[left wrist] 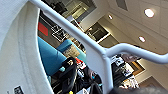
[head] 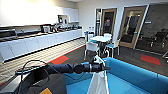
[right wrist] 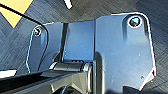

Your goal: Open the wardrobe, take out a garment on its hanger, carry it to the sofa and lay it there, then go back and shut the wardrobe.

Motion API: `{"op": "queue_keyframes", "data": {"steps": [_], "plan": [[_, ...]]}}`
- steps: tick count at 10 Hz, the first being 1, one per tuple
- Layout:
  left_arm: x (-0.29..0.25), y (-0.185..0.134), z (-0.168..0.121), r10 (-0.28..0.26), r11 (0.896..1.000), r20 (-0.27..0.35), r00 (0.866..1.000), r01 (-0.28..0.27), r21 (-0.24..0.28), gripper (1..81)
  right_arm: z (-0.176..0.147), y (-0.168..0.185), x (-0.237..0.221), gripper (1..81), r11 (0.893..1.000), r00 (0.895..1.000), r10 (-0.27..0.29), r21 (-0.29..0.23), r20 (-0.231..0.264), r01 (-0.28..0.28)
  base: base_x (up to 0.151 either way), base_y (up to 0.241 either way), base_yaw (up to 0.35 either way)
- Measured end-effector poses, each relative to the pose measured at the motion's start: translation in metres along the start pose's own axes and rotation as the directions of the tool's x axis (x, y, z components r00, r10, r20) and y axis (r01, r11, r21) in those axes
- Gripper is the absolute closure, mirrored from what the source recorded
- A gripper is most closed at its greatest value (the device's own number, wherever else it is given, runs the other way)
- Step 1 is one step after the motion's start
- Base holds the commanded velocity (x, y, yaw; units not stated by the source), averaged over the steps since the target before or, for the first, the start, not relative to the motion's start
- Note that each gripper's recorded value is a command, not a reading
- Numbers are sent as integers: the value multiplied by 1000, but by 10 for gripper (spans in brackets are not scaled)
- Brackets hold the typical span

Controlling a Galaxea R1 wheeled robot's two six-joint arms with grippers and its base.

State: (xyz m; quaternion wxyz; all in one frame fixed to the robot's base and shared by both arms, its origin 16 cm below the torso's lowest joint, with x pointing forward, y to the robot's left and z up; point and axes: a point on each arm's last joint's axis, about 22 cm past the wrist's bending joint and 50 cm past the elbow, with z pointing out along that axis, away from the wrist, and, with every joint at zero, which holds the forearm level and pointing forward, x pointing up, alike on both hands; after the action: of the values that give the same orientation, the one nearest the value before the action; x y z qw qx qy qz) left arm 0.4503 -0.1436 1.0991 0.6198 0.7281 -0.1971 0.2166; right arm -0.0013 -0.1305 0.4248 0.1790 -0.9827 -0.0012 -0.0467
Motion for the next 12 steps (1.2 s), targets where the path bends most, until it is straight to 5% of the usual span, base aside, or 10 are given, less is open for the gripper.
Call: {"op": "queue_keyframes", "data": {"steps": [4, 12], "plan": [[-5, 2, 6, -2, 1000, 16, 1000, 2, -5, 811, 1, -1, 5, 10, 1000, 1000, -1, 1, -6, 1, 114, 0, 0], [-2, 2, 15, 6, 1000, 12, 1000, -6, -3, 811, 1, -2, 0, 10, 1000, 1000, 5, 1, -2, -5, 0, 0, 0]]}}
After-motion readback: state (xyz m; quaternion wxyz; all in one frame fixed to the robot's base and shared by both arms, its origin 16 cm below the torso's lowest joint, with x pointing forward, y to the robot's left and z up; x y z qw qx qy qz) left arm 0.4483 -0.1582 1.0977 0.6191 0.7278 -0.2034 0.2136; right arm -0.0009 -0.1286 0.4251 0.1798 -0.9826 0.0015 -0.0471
